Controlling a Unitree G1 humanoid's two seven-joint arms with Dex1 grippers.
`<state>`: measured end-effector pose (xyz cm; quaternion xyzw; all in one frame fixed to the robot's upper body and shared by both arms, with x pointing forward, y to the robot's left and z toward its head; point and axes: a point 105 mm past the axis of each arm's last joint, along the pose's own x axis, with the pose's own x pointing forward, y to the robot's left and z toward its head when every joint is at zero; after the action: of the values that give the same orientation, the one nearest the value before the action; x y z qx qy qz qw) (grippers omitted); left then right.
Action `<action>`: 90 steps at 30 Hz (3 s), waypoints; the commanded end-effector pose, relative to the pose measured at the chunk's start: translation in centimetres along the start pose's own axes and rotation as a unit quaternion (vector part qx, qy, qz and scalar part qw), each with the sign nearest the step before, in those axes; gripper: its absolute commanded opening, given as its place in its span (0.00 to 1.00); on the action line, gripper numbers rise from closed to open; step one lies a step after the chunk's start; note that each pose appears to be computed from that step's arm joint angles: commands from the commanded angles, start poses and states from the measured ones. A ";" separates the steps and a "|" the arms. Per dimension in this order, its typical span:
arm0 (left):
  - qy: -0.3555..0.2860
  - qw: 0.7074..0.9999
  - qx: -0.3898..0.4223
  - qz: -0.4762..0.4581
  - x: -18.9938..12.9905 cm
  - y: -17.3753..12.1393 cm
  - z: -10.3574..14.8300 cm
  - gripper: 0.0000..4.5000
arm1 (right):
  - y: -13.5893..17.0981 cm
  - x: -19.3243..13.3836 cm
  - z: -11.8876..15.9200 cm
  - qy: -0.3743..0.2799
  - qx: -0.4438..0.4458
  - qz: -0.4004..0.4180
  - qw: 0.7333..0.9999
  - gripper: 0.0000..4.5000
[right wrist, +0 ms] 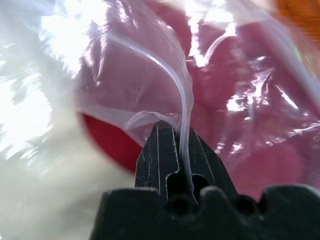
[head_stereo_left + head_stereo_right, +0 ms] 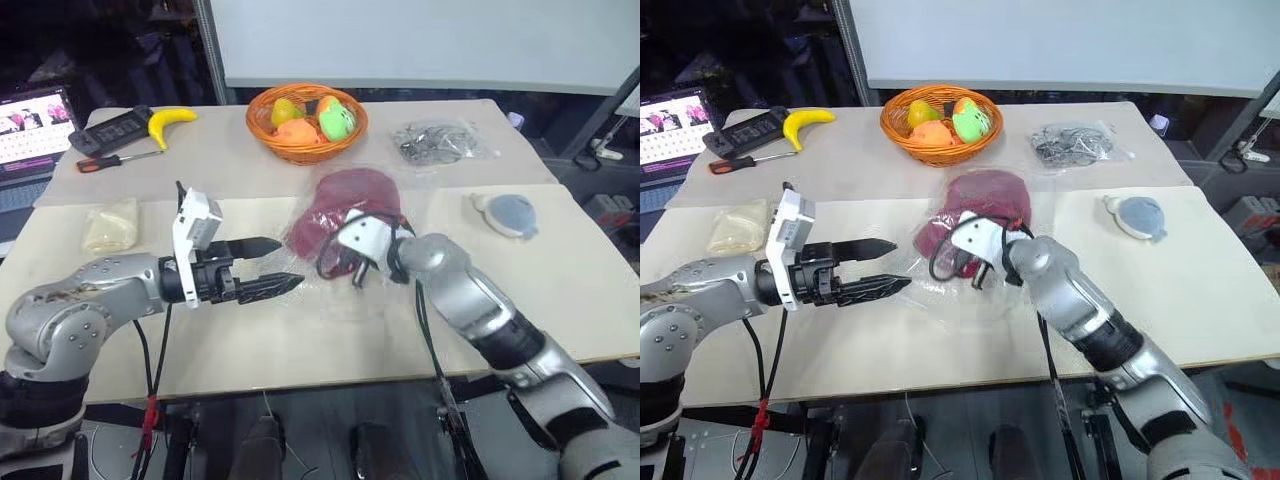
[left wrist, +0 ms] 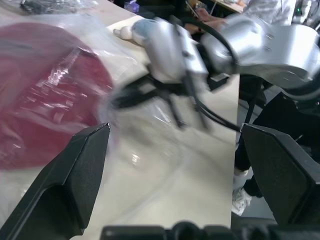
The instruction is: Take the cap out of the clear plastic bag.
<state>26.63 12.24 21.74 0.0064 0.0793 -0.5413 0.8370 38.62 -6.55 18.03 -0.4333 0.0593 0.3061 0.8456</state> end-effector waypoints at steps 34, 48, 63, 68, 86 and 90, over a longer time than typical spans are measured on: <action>-0.125 0.849 -0.456 0.235 7.0 6.0 -6.1 1.00 | -5.8 -2.7 7.4 -0.140 0.055 -0.099 0.984 0.00; -0.198 0.780 -0.552 0.218 13.1 10.4 -4.3 1.00 | -4.0 -3.3 9.2 -0.178 0.044 -0.058 0.981 0.00; -0.199 0.774 -0.571 0.189 12.4 9.3 -3.8 0.13 | -2.3 -2.3 7.2 -0.146 0.019 -0.040 0.988 0.00; -0.226 0.761 -0.593 0.136 10.7 7.8 -1.8 0.13 | -0.9 -2.2 6.4 -0.136 0.007 -0.020 0.990 0.00; -0.150 0.790 -0.579 0.136 4.1 2.6 -5.5 0.13 | -0.9 -2.0 6.2 -0.137 -0.002 -0.022 0.990 0.00; -0.137 0.778 -0.596 0.146 5.3 3.0 -6.3 0.13 | -1.0 -2.0 6.3 -0.137 -0.004 -0.023 0.990 0.00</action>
<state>30.49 9.89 14.83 -0.5485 0.2627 -0.2528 0.7525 36.83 -3.32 21.81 -0.3851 -0.0366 0.3468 0.8545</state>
